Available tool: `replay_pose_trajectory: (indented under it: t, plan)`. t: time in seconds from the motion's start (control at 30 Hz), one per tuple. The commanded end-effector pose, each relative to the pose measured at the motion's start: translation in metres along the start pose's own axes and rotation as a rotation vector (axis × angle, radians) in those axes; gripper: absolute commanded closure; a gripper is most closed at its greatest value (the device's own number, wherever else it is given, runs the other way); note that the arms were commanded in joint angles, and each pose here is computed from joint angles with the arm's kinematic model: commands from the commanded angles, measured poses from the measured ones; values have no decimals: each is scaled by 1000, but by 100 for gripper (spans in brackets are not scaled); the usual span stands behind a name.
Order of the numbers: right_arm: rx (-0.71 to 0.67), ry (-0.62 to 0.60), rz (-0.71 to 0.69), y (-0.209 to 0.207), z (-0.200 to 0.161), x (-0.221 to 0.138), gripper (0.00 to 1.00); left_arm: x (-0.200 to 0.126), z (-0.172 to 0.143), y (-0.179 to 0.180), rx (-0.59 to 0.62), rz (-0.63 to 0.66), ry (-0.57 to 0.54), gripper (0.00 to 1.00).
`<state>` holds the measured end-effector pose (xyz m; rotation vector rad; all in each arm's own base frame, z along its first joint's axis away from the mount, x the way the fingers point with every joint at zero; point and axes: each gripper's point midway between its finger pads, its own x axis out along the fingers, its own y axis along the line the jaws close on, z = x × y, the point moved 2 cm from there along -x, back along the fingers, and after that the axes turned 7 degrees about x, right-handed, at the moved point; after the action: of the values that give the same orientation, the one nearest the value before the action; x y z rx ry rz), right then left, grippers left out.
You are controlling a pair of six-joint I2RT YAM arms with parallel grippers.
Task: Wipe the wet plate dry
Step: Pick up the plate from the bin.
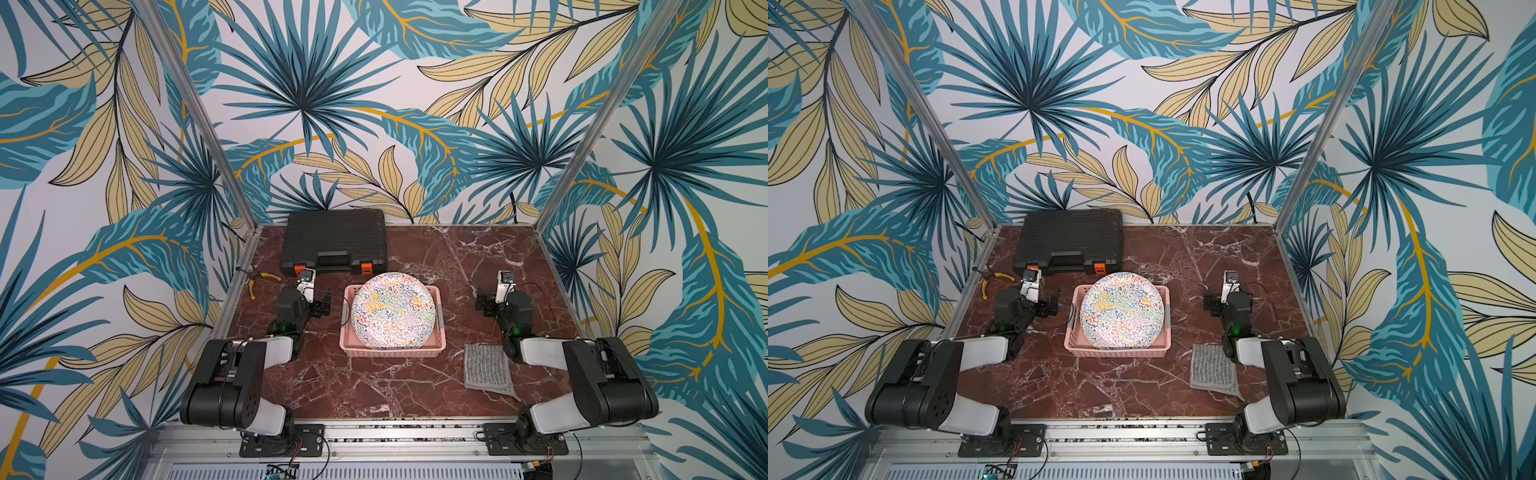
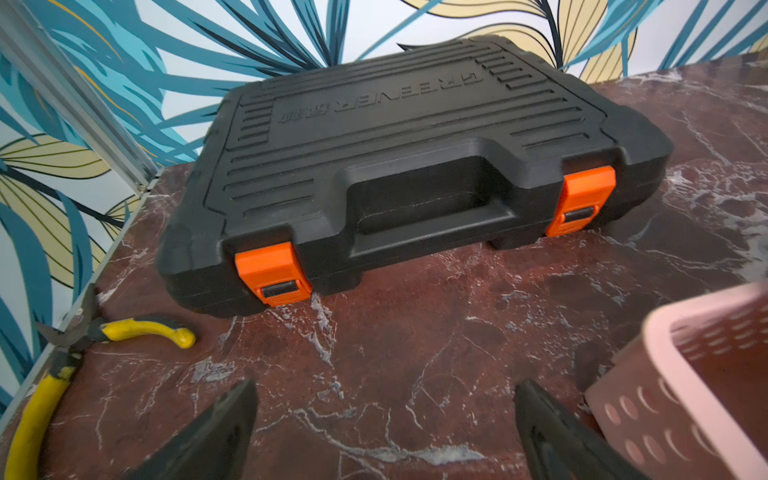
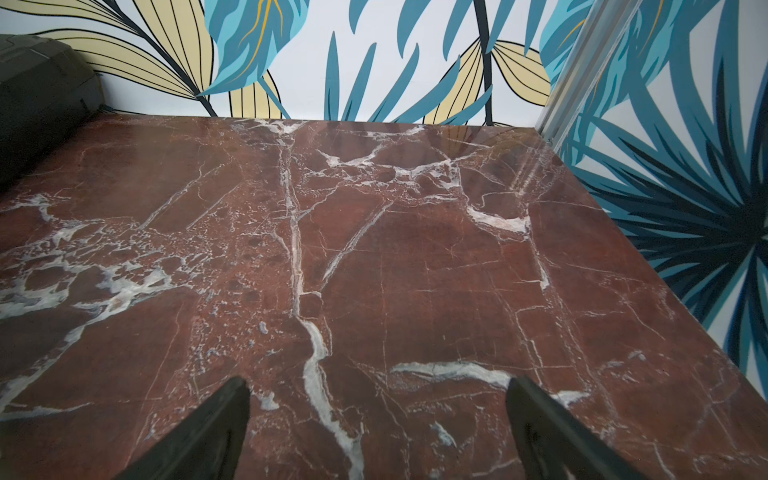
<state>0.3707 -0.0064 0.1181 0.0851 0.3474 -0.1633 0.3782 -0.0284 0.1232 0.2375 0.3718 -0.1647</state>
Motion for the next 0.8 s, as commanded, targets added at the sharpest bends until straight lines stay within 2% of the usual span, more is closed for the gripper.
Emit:
replay_pose_trajectory:
  t: [0.0, 0.07, 0.1, 0.13, 0.17, 0.23, 0.3, 0.4, 0.6, 0.67, 0.77]
  plan:
    - [131, 72, -153, -17, 43, -21, 1, -18, 50, -5, 67, -141, 100, 0]
    - [296, 91, -259, -30, 58, -34, 0, -32, 53, -15, 94, -250, 227, 0]
    - [409, 121, -361, -42, 53, -41, 0, -42, 61, -17, 106, -296, 270, 0]
    - [498, 150, -406, -46, 50, -45, 1, -50, 62, -19, 104, -326, 321, 0]
    - [510, 198, -345, -37, 50, -41, 1, -58, 62, -21, 97, -352, 363, 0]
    - [514, 338, -84, 7, 54, -38, 0, -80, 56, -37, 94, -473, 444, 0]
    - [556, 399, 108, 42, 58, -47, 0, -95, 49, -49, 71, -568, 500, 0]
    - [513, 440, 297, 85, 63, -71, 1, -102, 38, -65, 35, -676, 530, 0]
    - [276, 580, 438, 148, 49, -101, 1, -95, 18, -89, -29, -785, 590, 1]
    - [220, 624, 504, 167, 40, -106, 0, -94, 10, -97, -25, -802, 612, 3]
    - [170, 653, 522, 183, 31, -105, 0, -92, -1, -107, -15, -814, 647, 9]
